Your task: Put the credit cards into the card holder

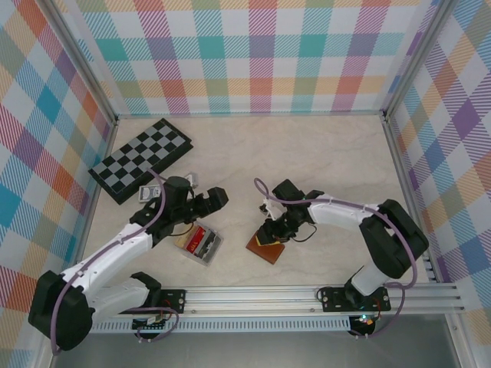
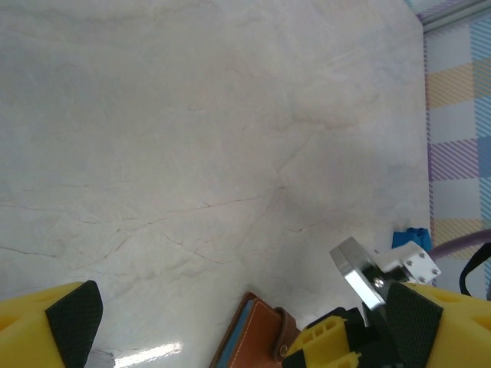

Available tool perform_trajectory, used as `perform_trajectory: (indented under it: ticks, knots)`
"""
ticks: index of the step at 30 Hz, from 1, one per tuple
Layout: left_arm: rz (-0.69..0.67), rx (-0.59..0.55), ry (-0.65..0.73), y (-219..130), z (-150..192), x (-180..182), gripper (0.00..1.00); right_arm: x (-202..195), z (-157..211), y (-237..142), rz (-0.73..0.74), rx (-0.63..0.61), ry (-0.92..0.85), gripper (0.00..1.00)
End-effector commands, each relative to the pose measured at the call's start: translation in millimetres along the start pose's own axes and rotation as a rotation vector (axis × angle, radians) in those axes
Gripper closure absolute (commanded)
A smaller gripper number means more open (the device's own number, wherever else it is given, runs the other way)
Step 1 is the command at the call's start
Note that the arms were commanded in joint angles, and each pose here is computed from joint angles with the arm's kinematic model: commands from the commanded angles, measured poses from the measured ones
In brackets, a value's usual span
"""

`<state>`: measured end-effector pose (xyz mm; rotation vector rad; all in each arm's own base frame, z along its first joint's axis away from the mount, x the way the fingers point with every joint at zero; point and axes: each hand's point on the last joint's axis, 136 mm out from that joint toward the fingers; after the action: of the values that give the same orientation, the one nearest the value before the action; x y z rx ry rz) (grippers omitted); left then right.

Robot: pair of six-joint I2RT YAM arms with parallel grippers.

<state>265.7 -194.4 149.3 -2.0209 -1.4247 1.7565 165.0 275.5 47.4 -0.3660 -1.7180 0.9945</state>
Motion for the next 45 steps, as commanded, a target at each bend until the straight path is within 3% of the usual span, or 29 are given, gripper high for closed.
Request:
perform_trajectory:
  ticks: [1,6,11,14,17,19,23,27,29,38,45]
  knots:
    - [0.012,-0.004,0.0,4,0,-12,0.03,-24,-5,6,0.109,-0.036,0.079,0.67]
    - [0.0,0.066,0.025,21,15,-17,0.06,-71,-5,5,0.316,-0.119,0.296,0.69]
    - [-0.034,0.107,0.031,39,27,-20,0.09,-100,-2,-9,0.39,-0.327,0.635,0.67]
    - [-0.035,0.141,0.034,52,36,-26,0.13,-100,-8,-12,0.309,-0.44,0.772,0.68]
    - [-0.045,0.19,0.046,67,50,-34,0.16,-73,-29,-25,0.156,-0.532,0.733,0.66]
    - [-0.058,0.226,0.059,75,62,-37,0.18,-57,-35,-41,0.157,-0.519,0.638,0.62]
    - [-0.106,0.26,0.015,89,82,-29,0.24,-60,-27,-74,0.325,-0.494,0.471,0.59]
    - [-0.056,0.298,-0.067,104,98,-34,0.29,-76,-7,-74,0.403,-0.324,0.385,0.64]
    - [-0.044,0.327,-0.082,110,107,-37,0.32,-72,-2,-69,0.371,-0.277,0.334,0.7]
    - [-0.069,0.372,-0.135,128,127,-28,0.38,-69,4,-46,0.276,-0.226,0.325,0.77]
    - [-0.04,0.404,-0.139,136,135,-33,0.47,-81,11,-37,0.295,-0.208,0.362,0.78]
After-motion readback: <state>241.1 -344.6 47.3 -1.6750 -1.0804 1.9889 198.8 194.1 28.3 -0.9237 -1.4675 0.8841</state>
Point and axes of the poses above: each hand's point on the last joint's axis, 136 mm out from that joint toward the fingers, its own y axis out along the fingers, its own x axis along the line the jaws close on, z = x × y, and after that the axes turned 6 degrees about -y, right-handed
